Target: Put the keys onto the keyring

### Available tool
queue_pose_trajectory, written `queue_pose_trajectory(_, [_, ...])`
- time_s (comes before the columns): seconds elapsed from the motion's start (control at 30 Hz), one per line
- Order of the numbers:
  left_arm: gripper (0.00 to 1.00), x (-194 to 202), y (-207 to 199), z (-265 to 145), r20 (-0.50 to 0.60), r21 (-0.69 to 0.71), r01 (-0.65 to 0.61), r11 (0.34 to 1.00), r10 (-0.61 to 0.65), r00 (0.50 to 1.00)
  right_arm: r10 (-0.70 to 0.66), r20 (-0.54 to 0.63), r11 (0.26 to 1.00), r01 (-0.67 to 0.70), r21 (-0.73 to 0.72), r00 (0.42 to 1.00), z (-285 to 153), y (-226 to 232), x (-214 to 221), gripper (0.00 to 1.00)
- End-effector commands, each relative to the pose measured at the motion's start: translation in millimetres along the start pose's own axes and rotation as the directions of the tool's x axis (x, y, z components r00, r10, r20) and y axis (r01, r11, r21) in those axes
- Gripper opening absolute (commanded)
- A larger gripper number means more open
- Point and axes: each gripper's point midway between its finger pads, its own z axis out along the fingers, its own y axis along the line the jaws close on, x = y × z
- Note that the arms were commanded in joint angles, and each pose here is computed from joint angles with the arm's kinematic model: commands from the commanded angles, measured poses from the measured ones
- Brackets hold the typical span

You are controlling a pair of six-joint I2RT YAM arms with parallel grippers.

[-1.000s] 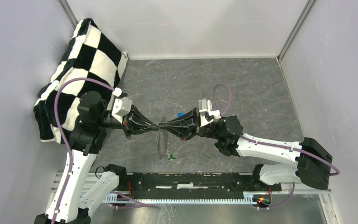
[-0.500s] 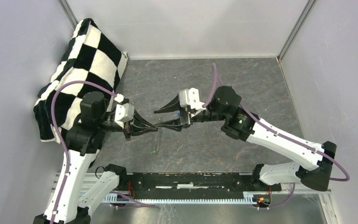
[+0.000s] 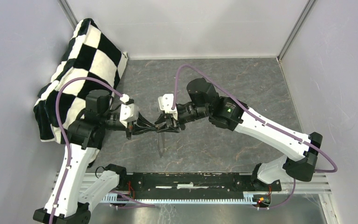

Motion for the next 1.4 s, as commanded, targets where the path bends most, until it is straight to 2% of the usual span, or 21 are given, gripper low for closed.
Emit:
queue_pose_trajectory(0.0, [0.02,-14,-1,-3,0.017,0.0,-0.097,0.995,0.097,0.995,-0.026,0.015,1.0,0.026,0.006,1.0,-7,-2,-16,0.36])
queue_pose_trajectory(0.1, [0.02,-14,-2,-3,0.016,0.0,-0.099,0.995,0.099,0.995,-0.034,0.027,0.999,0.034,0.019,0.999,-8,-3,-20,0.31])
queue_pose_trajectory(0.5, [0.02,-10,-4,-2,0.008,-0.002,-0.121,0.993,0.121,0.993,-0.038,0.066,0.999,0.036,0.031,0.997,-15,-1,-33,0.29])
queue_pose_trajectory(0.83, [0.02,-10,-5,-2,0.007,-0.001,-0.132,0.991,0.132,0.991,-0.006,0.085,1.0,0.003,0.031,0.996,-16,-3,-34,0.16])
queue_pose_trajectory(1.0, [0.02,-11,-5,-2,0.007,-0.003,-0.134,0.991,0.134,0.991,0.027,0.052,0.999,-0.028,0.026,0.998,-10,-4,-23,0.22])
queue_pose_trajectory(1.2, [0.02,-13,-7,-3,0.011,-0.002,-0.142,0.99,0.142,0.99,0.046,0.017,0.997,-0.047,0.059,0.999,-7,-13,-15,0.18])
queue_pose_trajectory(1.37, [0.02,-15,-7,-3,0.013,-0.001,-0.146,0.989,0.146,0.989,0.062,0.008,0.996,-0.062,0.061,0.998,-4,-15,-13,0.19])
